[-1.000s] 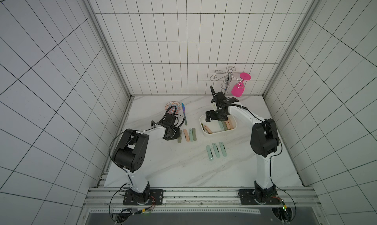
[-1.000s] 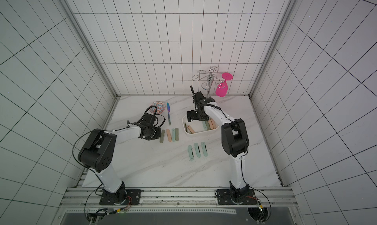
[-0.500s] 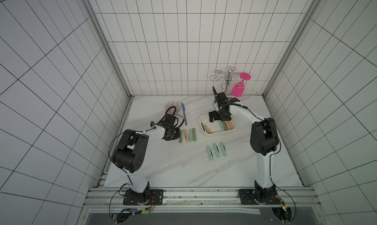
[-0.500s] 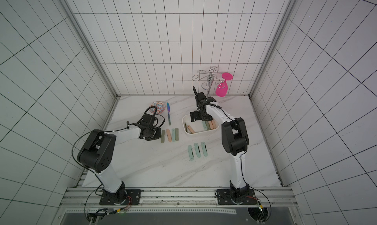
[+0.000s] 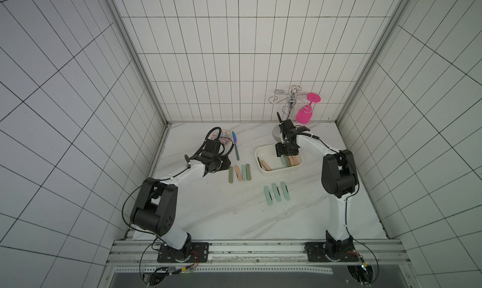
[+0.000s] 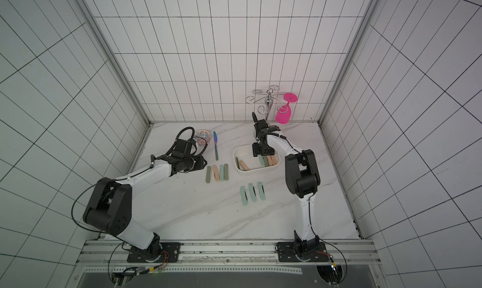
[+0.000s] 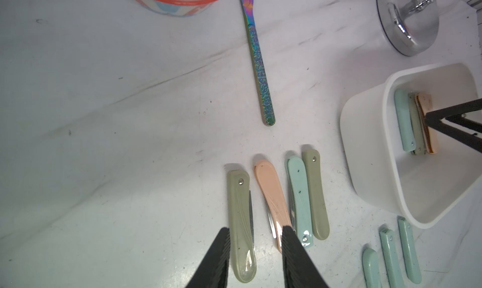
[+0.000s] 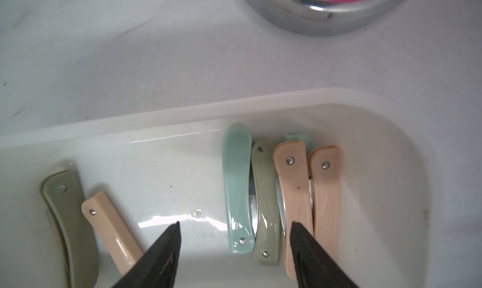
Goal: Take the fruit knife out of the storage box
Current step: Pick up the fruit knife from the storage box.
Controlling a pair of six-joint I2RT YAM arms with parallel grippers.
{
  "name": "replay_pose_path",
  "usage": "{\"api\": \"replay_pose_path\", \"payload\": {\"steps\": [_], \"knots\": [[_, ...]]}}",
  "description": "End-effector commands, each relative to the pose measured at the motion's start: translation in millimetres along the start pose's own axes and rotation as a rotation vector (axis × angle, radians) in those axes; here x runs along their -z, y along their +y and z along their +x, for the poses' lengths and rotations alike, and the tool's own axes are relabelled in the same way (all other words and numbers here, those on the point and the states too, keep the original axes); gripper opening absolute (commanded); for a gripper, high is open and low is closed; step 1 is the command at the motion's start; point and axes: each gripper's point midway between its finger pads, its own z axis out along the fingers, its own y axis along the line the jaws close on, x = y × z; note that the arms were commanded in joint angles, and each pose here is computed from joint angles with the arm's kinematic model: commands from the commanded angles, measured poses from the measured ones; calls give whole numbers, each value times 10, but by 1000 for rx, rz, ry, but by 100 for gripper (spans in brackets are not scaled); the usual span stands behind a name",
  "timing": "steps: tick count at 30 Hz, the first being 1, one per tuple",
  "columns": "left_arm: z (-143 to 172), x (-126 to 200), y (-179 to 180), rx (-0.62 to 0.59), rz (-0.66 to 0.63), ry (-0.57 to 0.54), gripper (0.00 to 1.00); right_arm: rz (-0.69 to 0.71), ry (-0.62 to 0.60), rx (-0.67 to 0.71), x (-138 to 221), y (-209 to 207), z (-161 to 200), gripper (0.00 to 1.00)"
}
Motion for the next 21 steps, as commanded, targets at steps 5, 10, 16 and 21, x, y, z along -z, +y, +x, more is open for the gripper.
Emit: {"api": "replay_pose_path", "payload": {"steps": [5,10,16,21], "knots": [[-74,24,-90,1,48,-14,38,65,56,-5,-175,-154,255,68],[-73,14,-108,0,59,-12,38,100,45,-17,-135,-241,317,70],[-84,23,-117,-2,65,-15,38,117,44,-12,-109,-285,345,71],[-89,29,-122,-5,70,-17,39,126,49,-15,-131,-327,370,72]]}}
